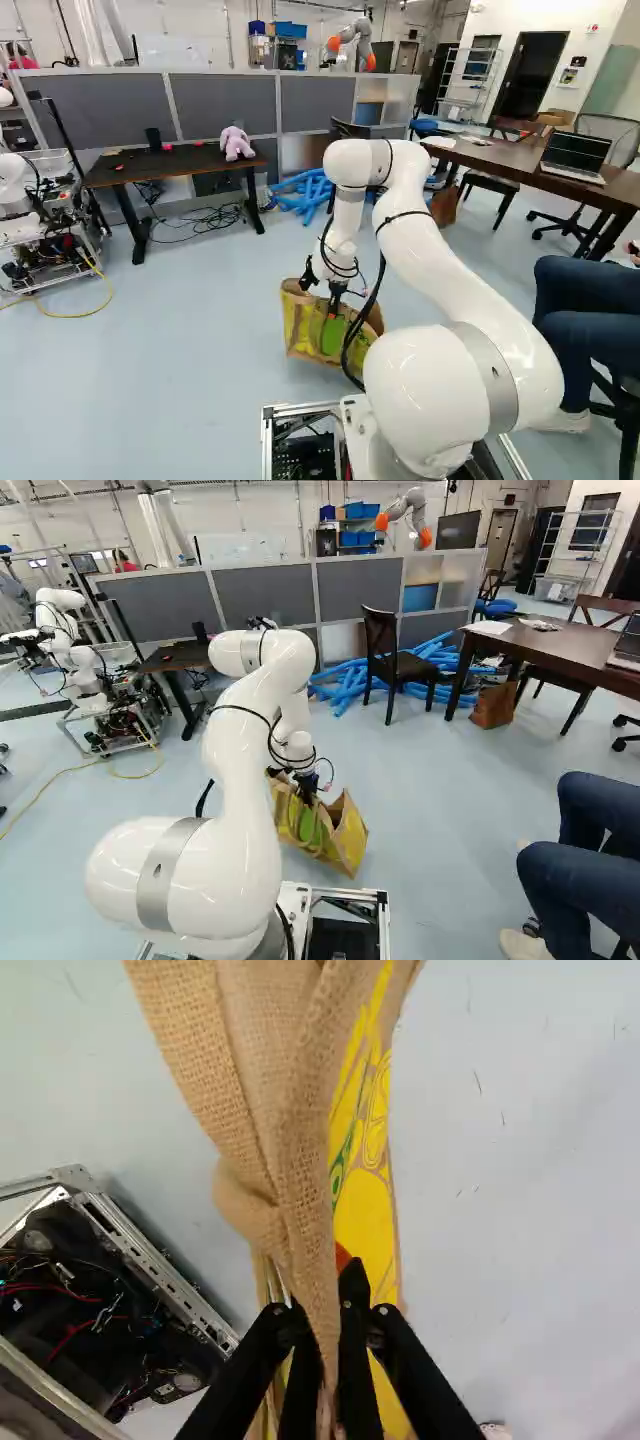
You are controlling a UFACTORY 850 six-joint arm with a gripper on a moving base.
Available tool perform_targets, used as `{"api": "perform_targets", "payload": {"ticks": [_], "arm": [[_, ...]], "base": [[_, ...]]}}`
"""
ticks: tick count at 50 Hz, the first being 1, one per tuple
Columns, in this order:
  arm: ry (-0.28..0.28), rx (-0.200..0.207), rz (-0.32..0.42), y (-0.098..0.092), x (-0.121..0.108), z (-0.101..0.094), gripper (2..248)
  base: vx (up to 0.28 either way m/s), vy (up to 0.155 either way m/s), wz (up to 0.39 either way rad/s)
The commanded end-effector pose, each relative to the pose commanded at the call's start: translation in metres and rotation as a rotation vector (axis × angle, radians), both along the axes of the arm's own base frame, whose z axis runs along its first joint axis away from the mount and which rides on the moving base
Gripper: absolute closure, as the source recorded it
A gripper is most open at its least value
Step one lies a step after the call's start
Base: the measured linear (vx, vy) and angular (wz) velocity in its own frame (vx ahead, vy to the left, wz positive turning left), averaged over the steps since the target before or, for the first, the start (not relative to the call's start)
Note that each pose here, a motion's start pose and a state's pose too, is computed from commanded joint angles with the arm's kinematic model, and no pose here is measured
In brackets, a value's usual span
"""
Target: Pick up the bag on the ground and place it on the table
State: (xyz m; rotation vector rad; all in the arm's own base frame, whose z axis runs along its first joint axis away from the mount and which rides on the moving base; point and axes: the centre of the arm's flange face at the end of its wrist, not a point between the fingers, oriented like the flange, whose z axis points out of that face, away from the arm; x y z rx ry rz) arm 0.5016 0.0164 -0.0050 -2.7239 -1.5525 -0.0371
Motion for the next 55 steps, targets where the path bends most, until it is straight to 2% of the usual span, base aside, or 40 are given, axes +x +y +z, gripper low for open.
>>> {"api": "perform_targets", "payload": {"ticks": [23,46,55], "arm": [[0.027,0.000,0.041,0.030,-0.038,0.034,228],[0.058,-0.009,-0.021,0.038,-0.079,0.068,228],[0.056,-0.011,-0.056,0.038,-0.088,0.082,228]], "base": [[0.000,0.000,0.000],[0.000,0.000,0.000],[0.000,0.000,0.000]]}}
